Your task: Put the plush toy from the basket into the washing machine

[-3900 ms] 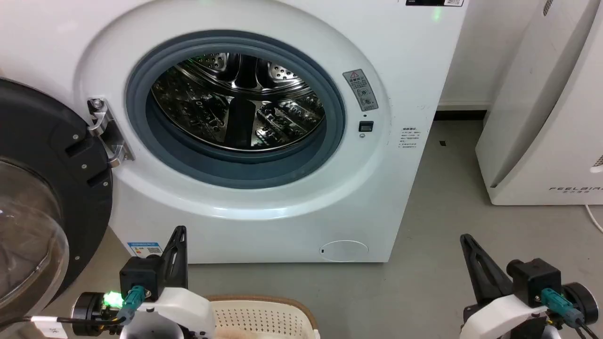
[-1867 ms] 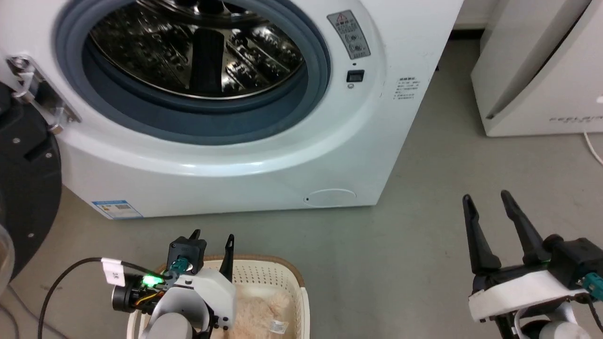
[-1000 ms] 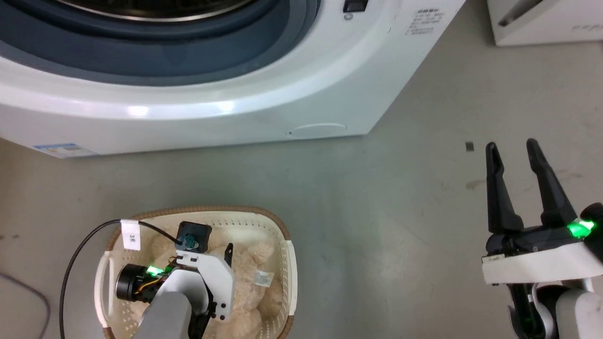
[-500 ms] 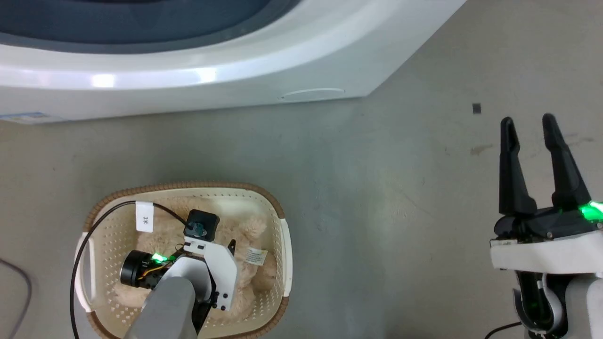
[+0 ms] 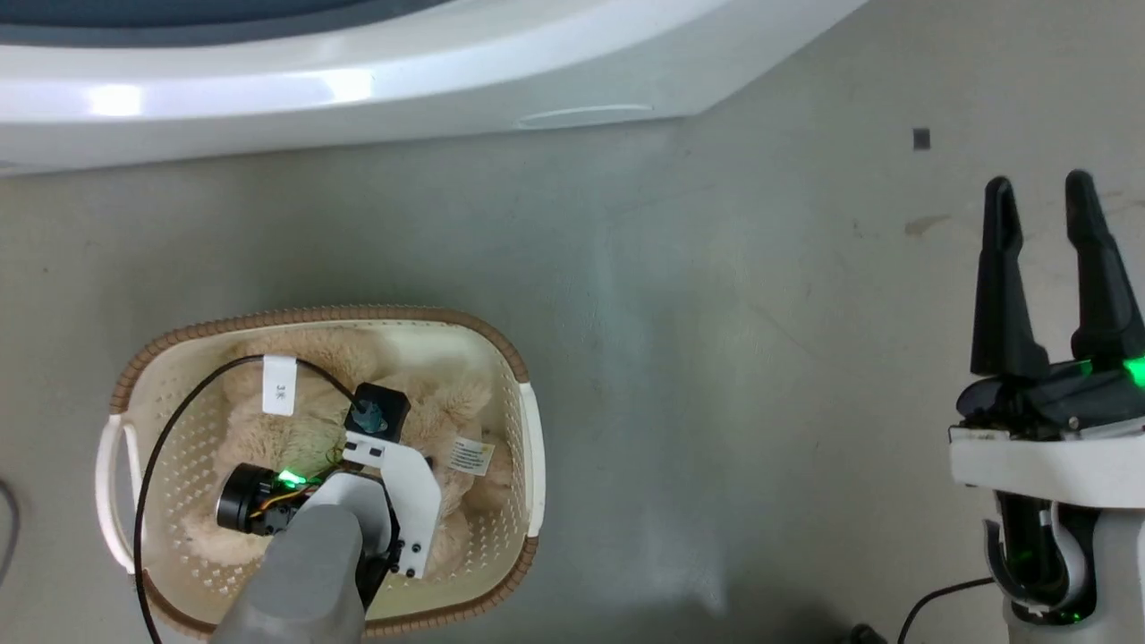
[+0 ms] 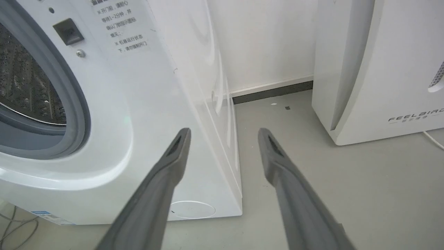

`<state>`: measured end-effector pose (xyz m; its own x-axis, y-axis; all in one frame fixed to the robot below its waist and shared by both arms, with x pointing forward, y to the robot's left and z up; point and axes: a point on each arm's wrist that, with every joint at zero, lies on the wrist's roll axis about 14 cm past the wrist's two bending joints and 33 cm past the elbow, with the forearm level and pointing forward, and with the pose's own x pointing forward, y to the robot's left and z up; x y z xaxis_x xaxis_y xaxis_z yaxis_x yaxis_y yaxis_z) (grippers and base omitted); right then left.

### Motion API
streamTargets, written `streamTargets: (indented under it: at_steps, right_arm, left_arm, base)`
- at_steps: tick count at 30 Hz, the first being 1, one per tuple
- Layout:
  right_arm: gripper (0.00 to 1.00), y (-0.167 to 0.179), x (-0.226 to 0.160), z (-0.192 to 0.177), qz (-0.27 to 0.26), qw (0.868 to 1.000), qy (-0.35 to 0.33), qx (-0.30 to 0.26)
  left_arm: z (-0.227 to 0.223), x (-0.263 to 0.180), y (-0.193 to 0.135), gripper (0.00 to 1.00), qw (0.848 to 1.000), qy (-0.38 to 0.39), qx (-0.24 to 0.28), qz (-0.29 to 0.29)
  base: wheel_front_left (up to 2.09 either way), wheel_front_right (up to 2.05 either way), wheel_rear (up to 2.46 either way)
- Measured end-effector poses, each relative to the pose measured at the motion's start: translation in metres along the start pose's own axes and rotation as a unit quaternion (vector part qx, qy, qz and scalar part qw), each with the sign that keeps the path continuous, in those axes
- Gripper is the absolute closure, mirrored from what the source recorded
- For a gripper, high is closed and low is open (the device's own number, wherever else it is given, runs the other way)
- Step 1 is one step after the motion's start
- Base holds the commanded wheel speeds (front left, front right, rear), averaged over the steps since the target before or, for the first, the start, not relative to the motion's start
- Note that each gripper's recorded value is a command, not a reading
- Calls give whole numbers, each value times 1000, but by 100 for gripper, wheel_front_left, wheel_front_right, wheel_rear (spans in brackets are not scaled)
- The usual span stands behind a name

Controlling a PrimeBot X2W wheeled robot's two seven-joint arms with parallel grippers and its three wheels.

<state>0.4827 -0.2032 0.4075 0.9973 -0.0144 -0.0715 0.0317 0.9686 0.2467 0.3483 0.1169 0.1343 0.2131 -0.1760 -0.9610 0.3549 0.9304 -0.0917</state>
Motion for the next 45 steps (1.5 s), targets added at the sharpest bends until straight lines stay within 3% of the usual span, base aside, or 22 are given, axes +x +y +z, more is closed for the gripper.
streamTargets:
  at_steps: [18, 19, 20, 30, 45]
  right_arm:
    - [0, -13, 17, -26, -13, 1000, -2, 19]
    - [0, -14, 18, -25, -13, 1000, -4, 19]
    - [0, -14, 19, -25, -13, 1000, -6, 20]
    - [0, -14, 23, -9, -14, 999, -37, 32]
    - [0, 4, -3, 62, 0, 994, -98, 42]
  left_arm:
    - [-34, 38, 2, 0, 996, 86, 16, -14]
    - [-36, 39, 2, 45, 996, 91, 18, -15]
    - [-38, 40, 2, 100, 995, 94, 22, -15]
    - [-42, 38, 6, 100, 994, 109, 27, -14]
    - [-22, -33, -10, 100, 1000, 4, 20, -15]
  base:
    - [0, 0, 0]
    - [0, 0, 0]
    - [0, 0, 0]
    - [0, 0, 0]
    - [0, 0, 0]
